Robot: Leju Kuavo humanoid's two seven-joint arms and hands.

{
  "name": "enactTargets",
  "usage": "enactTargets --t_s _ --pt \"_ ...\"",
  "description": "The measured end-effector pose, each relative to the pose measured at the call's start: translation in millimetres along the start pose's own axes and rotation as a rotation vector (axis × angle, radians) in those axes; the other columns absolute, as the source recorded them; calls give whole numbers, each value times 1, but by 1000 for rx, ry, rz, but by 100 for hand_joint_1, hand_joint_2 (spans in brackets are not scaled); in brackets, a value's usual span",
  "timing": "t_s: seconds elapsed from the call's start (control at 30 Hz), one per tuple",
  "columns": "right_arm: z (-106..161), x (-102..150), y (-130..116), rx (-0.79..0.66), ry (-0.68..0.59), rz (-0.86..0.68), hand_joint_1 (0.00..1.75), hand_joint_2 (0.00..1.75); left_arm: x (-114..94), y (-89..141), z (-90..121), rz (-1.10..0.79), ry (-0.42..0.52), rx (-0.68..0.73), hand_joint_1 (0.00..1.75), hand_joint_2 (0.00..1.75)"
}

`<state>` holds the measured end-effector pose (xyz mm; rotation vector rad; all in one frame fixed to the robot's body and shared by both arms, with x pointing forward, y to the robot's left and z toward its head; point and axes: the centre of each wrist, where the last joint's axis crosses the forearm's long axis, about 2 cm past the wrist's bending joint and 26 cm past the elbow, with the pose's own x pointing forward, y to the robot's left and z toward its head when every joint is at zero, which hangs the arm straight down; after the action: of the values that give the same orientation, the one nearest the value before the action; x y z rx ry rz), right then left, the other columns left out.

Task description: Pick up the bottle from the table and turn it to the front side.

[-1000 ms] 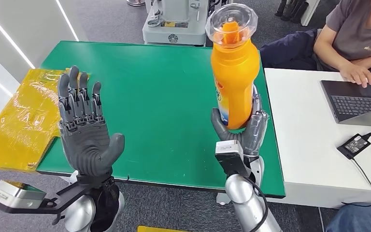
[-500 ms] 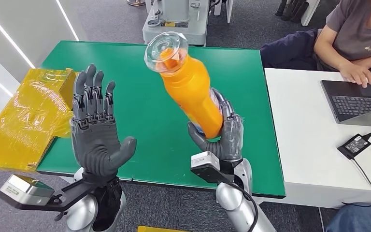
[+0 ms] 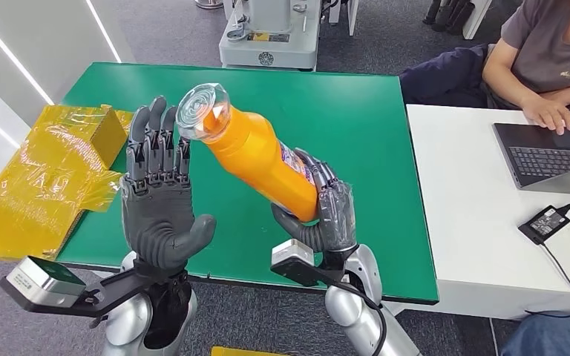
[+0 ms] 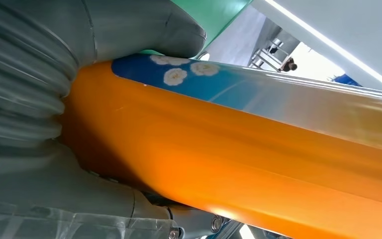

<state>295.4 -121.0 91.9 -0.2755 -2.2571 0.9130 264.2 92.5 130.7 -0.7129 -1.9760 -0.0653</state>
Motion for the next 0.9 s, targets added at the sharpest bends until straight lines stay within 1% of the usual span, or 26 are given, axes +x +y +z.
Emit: enactTargets --t_s 0.27,0.63,0.9 --pt "0 1 0 -7 -32 22 175 175 -2 0 1 19 9 -8 0 175" --pt "3 1 5 30 -27 -16 175 175 -5 0 3 31 23 -12 0 175" --pt "8 -4 11 166 69 -95 175 175 -5 1 4 42 24 -3 0 175"
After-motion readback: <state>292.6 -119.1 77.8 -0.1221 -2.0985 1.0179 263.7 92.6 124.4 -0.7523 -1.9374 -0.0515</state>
